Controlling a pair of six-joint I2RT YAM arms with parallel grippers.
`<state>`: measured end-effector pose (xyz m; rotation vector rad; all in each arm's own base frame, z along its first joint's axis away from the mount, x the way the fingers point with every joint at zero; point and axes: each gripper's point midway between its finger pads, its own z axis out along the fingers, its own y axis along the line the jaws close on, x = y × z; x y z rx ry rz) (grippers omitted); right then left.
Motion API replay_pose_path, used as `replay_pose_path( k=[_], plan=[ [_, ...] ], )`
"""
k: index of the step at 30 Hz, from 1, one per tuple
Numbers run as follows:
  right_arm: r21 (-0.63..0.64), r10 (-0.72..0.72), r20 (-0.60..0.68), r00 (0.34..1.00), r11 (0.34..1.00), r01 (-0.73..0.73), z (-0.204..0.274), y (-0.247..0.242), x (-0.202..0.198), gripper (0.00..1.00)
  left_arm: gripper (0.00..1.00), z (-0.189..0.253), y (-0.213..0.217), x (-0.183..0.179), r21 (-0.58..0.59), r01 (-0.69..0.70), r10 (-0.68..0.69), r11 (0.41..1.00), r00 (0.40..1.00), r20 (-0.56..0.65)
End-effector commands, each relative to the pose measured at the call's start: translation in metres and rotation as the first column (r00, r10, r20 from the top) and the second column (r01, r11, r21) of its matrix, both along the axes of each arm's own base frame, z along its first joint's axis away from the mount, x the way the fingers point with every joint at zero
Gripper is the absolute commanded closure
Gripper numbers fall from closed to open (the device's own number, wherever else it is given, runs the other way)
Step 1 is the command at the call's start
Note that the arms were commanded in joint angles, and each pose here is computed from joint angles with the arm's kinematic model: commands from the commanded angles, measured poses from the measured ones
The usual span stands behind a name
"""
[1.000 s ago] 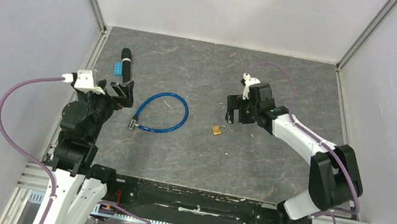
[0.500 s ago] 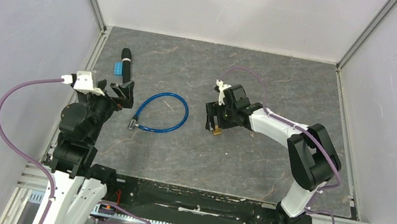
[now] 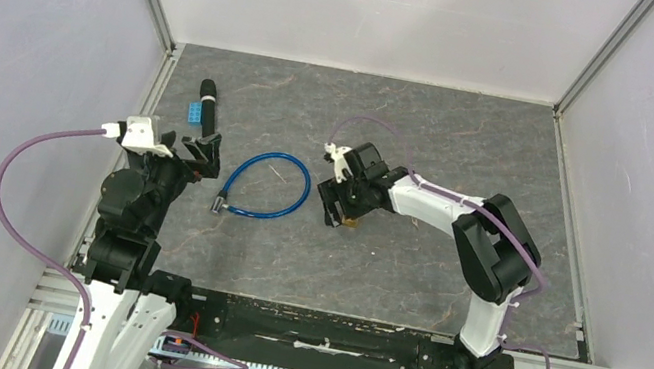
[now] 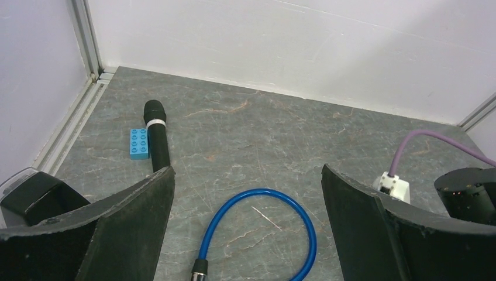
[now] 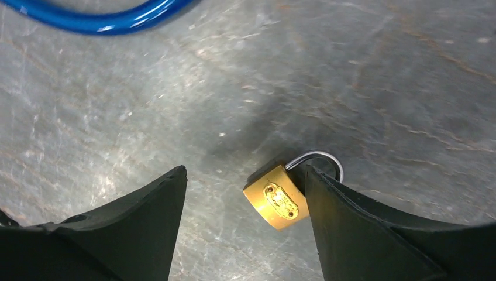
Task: Unlock with the key
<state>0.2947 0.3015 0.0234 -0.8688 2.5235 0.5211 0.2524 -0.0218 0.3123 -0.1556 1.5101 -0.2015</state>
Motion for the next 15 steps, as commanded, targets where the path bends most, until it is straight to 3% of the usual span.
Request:
replay_pose_path(
  k=[1,10,15],
  plan=[
    [-0.021,0.186,0.017,0.982,0.982,-0.186,0.008,0.019,-0.019,0.25,0.01,0.002,0.000,0.003,-0.019,-0.004,0.004,1.000,1.000,0.007],
    [-0.076,0.326,0.005,0.945,0.943,-0.325,0.021,0.019,-0.048,0.25,0.01,-0.002,-0.001,0.006,-0.018,-0.001,0.000,1.000,1.000,-0.010],
    [-0.081,0.254,0.130,0.959,0.966,-0.245,0.054,0.017,-0.032,0.21,0.01,-0.003,-0.001,0.006,-0.017,-0.001,0.001,1.000,1.000,-0.013]
  ],
)
